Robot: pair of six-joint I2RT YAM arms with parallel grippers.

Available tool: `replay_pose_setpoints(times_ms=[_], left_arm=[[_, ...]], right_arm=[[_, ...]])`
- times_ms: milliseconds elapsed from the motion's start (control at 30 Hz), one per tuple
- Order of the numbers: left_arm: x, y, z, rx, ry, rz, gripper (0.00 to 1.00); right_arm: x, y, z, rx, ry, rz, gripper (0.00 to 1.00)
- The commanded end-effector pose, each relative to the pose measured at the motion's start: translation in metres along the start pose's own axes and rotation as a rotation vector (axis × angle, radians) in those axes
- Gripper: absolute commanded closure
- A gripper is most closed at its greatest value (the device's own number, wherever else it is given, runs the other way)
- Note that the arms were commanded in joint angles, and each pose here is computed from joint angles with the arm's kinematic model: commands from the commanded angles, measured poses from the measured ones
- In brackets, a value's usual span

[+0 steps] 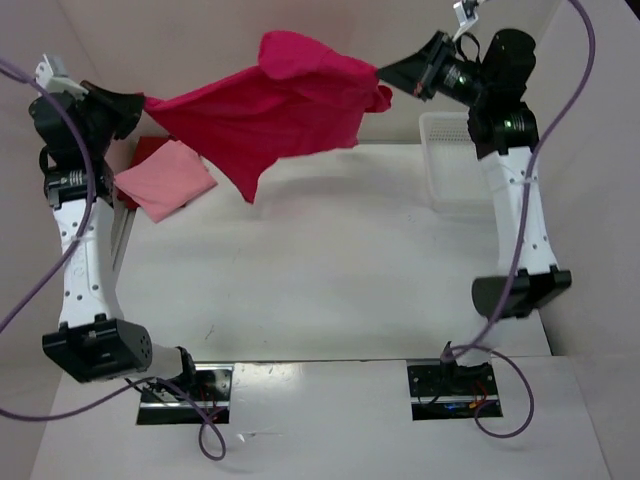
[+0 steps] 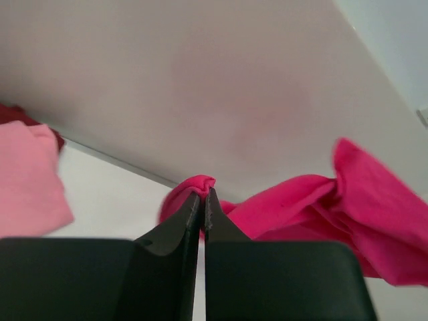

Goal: Fold and stack the t-shirts

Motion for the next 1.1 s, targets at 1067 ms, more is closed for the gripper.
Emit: replay_pose_setpoints(times_ms=[1067], left_arm=[[-0.093,0.239,0.199,-0.14,-0.509,0.397,0.87]], right_arm=[[-0.141,0.266,-0.297,0.47,0.952,0.28,0.83]])
Point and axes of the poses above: each gripper's point midway between its finger pads, its own x axis out along the fingers, its own z axis along the line the jaws close on, y = z × x, the point moved 2 cm from there along -x, back along the fingers, and after that the axes turned 1 degree about x, right-handed, at the moved point
